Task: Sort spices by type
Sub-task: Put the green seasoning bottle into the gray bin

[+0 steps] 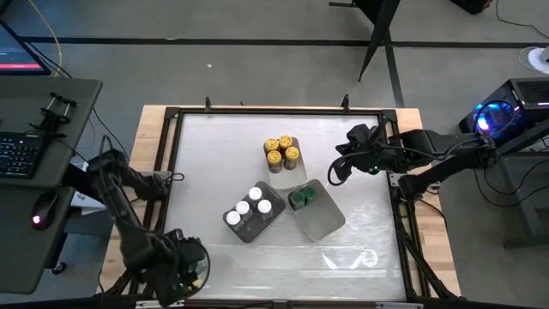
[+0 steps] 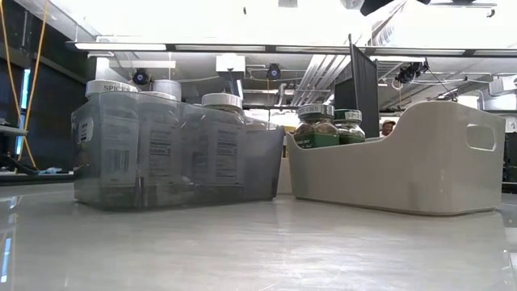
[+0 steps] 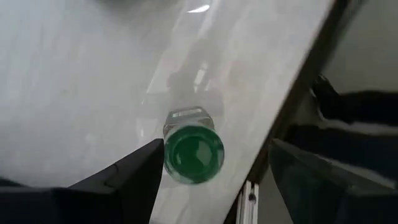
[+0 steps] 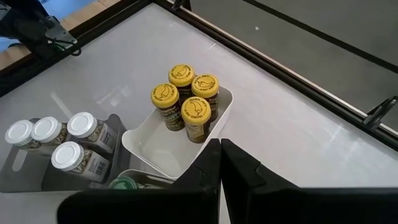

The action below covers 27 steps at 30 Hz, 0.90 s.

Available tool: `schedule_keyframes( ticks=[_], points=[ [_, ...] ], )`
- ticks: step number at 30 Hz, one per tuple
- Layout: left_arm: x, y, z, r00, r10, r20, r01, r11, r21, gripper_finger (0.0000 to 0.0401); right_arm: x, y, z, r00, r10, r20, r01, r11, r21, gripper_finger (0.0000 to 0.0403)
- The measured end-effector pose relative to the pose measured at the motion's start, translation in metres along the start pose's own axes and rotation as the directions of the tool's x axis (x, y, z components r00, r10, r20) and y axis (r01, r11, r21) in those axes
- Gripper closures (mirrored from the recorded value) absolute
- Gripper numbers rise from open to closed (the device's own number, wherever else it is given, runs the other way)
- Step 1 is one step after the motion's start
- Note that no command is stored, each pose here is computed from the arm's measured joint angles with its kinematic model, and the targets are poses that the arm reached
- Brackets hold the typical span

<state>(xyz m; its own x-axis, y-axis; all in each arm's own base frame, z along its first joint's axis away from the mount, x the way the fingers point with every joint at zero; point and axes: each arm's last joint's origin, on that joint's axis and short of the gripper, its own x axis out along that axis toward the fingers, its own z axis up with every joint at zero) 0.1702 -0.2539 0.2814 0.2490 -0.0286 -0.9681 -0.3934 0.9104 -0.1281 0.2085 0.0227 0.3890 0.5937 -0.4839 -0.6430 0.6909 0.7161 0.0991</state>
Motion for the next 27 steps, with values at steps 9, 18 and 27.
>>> schedule_keyframes(
  ticks=[9, 18, 27],
  points=[
    [0.017, 0.0, 0.007, 0.991, 0.081, -0.105, -0.1, 0.978, -0.184, 0.0128, 0.0, -0.001, -0.001, 1.0, -0.015, -0.003, 0.015, 1.0, -0.018, 0.0402],
    [0.022, 0.002, 0.004, 0.984, 0.071, -0.163, -0.103, 0.974, -0.201, 0.0128, 0.0, -0.003, -0.002, 0.999, -0.031, -0.014, 0.03, 0.999, -0.032, 0.0402],
    [0.054, 0.008, -0.001, 0.983, 0.009, -0.183, -0.053, 0.971, -0.232, 0.0128, 0.0, -0.003, -0.002, 0.999, -0.03, -0.014, 0.03, 0.999, -0.031, 0.0402]
  ],
)
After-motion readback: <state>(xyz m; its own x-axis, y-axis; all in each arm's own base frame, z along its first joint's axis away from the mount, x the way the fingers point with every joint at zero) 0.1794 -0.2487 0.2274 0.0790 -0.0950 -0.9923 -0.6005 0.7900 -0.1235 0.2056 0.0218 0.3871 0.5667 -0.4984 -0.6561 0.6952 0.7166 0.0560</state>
